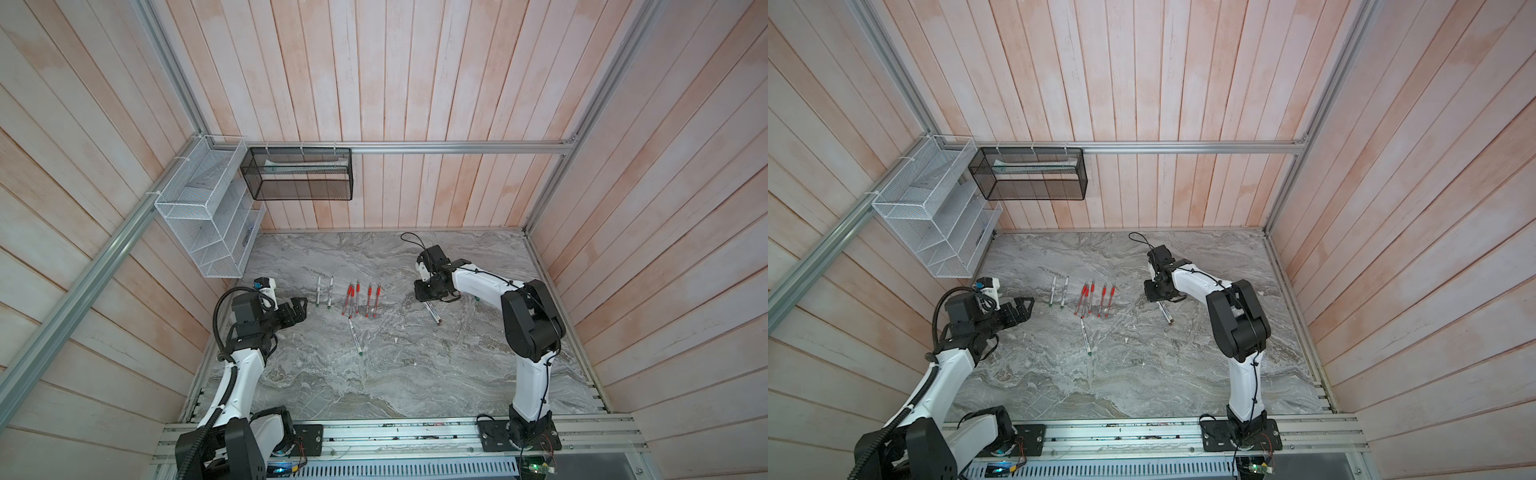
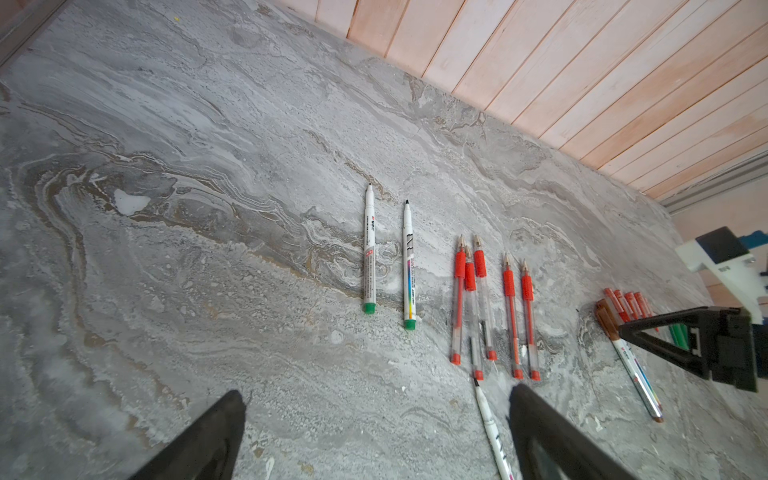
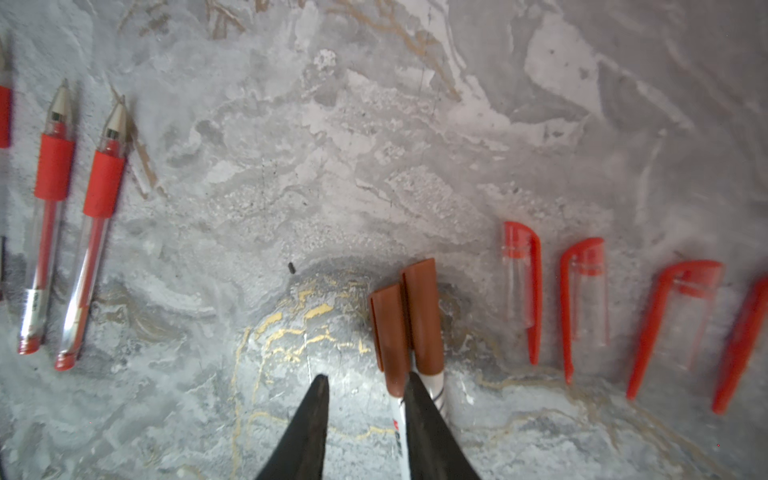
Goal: Open the pen caps
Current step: 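Move the right gripper to the pile and close it on a brown-capped marker, then lift the brown-capped marker with the right gripper while the left moves in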
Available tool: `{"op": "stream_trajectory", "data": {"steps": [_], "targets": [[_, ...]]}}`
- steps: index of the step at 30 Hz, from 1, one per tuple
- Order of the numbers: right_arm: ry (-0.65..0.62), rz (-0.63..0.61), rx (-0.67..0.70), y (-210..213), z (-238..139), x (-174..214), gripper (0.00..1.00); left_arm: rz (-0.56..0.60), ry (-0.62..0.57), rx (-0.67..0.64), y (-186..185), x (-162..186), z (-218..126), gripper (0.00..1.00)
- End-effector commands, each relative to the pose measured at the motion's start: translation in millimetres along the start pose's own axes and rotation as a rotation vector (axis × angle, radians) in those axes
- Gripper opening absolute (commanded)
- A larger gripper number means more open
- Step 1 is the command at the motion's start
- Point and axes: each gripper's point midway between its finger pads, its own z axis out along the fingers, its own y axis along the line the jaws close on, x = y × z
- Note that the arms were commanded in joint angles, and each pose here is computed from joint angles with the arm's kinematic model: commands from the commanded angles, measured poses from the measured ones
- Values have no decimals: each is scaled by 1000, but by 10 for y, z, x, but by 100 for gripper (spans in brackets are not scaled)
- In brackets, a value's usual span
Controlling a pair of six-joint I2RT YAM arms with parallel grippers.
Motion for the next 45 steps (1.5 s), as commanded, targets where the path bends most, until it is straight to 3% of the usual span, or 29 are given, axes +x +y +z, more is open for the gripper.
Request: {"op": "stream_trajectory", "data": {"steps": [1, 23, 34, 45], "targets": [[11, 0, 32, -73, 39, -13, 32, 32, -36, 24, -90, -148, -55, 100], [51, -1, 29, -81, 229, 114, 27, 31, -43, 35, -114, -160, -71, 100], [80, -19, 75, -138, 372, 230, 18, 54, -50, 35, -135, -152, -80, 100], [15, -5, 16, 29, 160, -40, 13, 112, -49, 86, -337, -243, -117, 100]]}}
